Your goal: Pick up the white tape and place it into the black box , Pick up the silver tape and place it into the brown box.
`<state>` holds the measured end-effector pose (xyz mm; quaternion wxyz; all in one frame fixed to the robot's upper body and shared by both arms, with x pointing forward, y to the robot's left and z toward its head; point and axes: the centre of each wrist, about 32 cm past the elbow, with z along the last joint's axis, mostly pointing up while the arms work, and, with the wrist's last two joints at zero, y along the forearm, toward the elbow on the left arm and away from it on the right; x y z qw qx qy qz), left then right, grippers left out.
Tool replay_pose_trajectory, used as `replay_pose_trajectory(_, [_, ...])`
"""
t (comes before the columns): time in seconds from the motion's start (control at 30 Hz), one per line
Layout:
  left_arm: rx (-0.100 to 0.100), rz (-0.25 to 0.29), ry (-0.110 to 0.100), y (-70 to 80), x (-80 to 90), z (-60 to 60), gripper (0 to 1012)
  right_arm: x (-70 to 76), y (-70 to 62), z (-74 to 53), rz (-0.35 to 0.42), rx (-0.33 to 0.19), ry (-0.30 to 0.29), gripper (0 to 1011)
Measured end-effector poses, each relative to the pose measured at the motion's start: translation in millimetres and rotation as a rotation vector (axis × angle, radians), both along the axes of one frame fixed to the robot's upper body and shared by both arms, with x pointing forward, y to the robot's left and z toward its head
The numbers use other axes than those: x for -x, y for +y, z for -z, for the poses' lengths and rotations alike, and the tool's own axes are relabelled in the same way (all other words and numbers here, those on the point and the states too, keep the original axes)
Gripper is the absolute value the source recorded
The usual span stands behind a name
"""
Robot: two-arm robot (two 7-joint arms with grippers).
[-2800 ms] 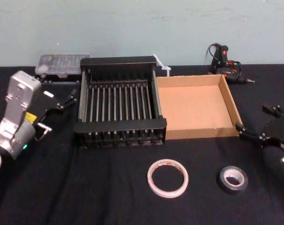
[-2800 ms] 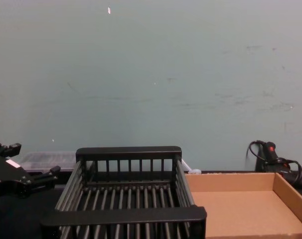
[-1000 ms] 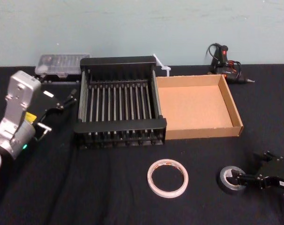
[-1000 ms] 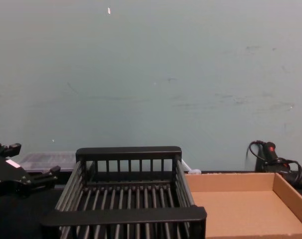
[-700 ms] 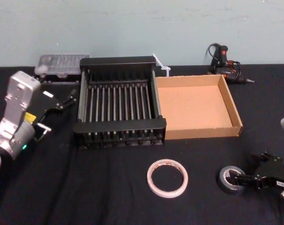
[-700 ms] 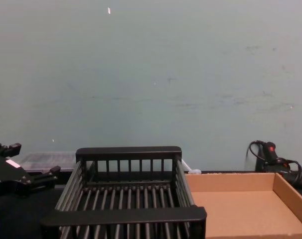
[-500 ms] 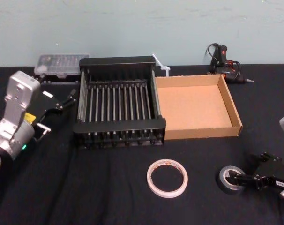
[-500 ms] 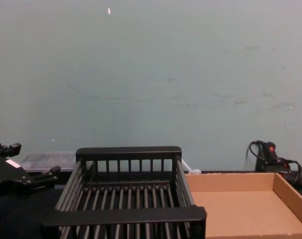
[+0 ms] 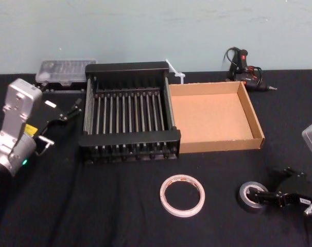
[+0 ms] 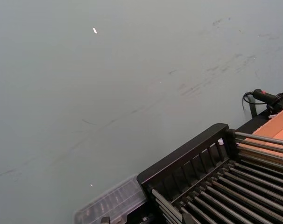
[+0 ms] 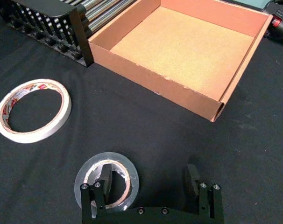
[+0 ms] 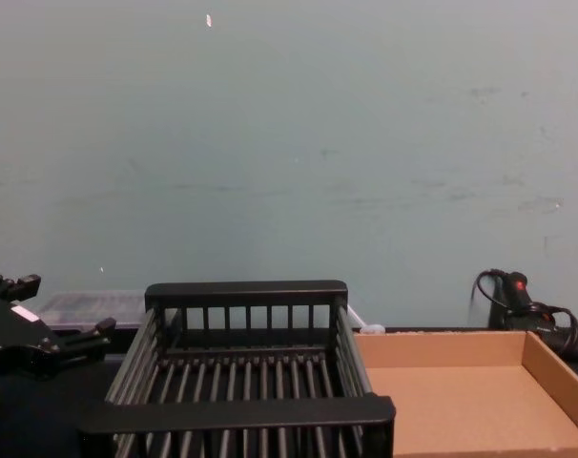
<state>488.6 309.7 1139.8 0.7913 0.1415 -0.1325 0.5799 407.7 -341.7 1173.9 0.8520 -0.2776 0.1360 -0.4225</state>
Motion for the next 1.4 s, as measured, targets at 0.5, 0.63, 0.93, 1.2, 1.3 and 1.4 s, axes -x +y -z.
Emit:
replay_pose_trajectory(0.5, [0.000,0.000,0.000,0.0,0.0,0.0,1001,-1.4,0.4,2.0,0.000,0.007,0.009,1000])
replay_pose_trajectory(0.63, [0.000,0.000,0.000,0.0,0.0,0.0,1001,-1.4,0.4,2.0,0.000,0.007,0.009,1000])
replay_pose_trajectory(0.93, [0.000,0.000,0.000,0.0,0.0,0.0,1001,-1.3,0.3,1.8,-0.001,0.007,0.008,1000])
replay_pose_trajectory(1.2, [0.000,0.000,0.000,0.0,0.0,0.0,1001,-1.3,0.4,1.6,-0.002,0.007,0.008,944])
replay_pose_trajectory(1.3, [0.000,0.000,0.000,0.0,0.0,0.0,1001,-1.3,0.4,1.5,-0.002,0.006,0.007,902])
replay_pose_trajectory(1.4, [0.000,0.000,0.000,0.0,0.0,0.0,1001,-1.3,0.4,1.5,-0.002,0.006,0.007,810])
